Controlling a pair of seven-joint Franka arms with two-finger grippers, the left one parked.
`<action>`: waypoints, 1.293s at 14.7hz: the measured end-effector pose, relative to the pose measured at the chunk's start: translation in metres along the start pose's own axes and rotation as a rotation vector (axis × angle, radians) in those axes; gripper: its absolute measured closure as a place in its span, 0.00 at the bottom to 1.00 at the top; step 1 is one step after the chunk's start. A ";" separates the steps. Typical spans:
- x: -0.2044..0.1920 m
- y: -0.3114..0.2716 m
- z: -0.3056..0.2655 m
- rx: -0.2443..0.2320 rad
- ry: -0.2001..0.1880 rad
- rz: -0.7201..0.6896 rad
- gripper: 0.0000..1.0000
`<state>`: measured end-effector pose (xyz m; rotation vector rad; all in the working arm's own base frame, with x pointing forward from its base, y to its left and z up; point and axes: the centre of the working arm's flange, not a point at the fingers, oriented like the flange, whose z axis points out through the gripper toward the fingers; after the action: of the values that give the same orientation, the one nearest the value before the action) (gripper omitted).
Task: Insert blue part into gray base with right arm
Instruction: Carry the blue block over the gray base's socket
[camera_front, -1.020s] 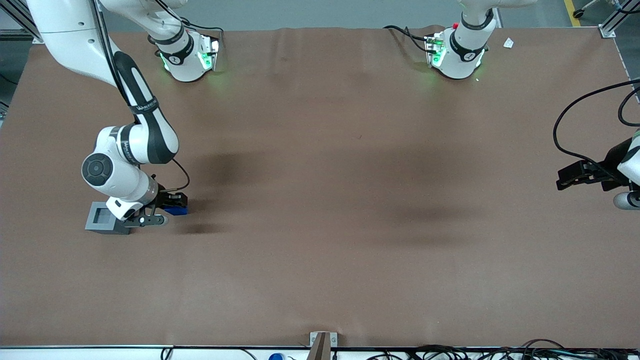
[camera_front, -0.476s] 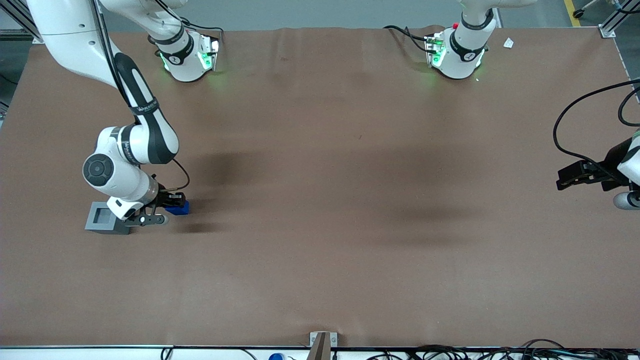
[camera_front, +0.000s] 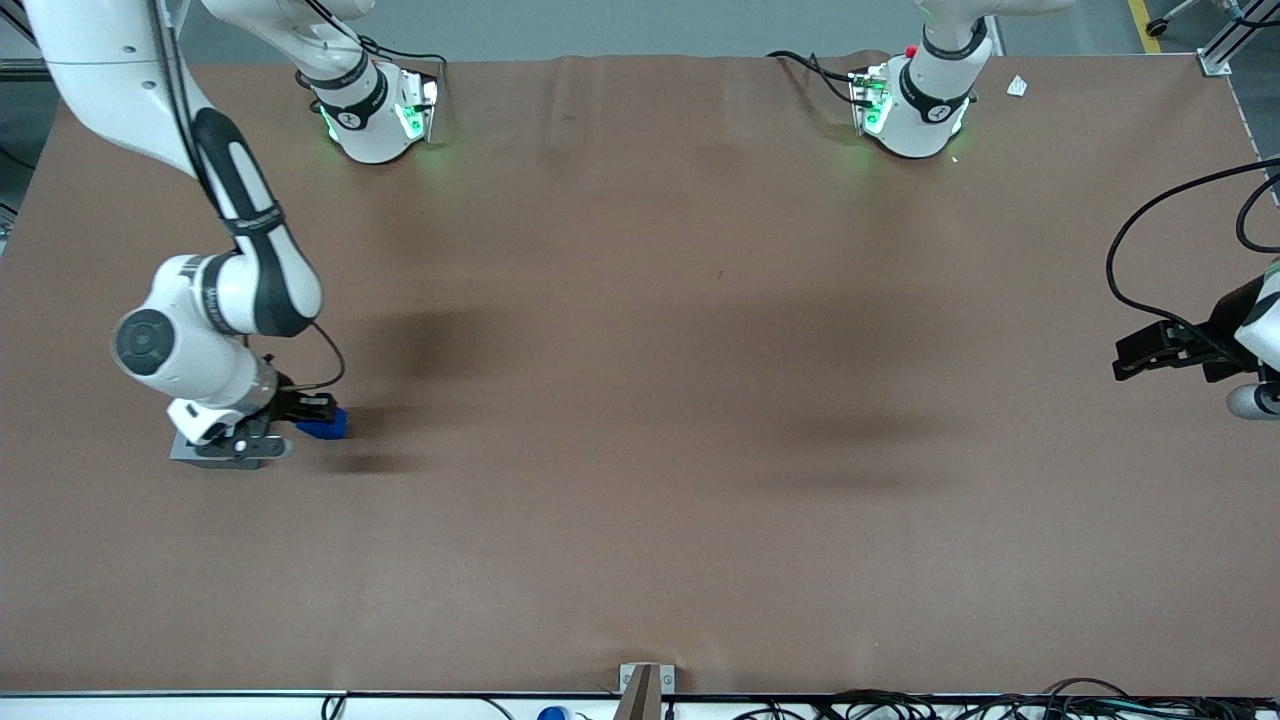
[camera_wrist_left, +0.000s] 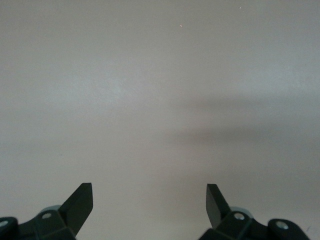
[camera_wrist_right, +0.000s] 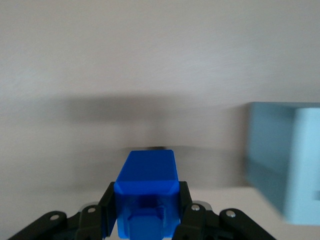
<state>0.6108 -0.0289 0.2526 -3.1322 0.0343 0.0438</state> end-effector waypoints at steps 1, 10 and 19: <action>0.005 0.014 -0.013 0.003 -0.012 0.015 0.49; 0.032 0.057 -0.099 0.013 -0.041 0.068 0.49; 0.031 0.090 -0.100 0.004 -0.026 0.069 0.49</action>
<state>0.6421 -0.1208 0.3507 -3.1250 0.1428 0.0852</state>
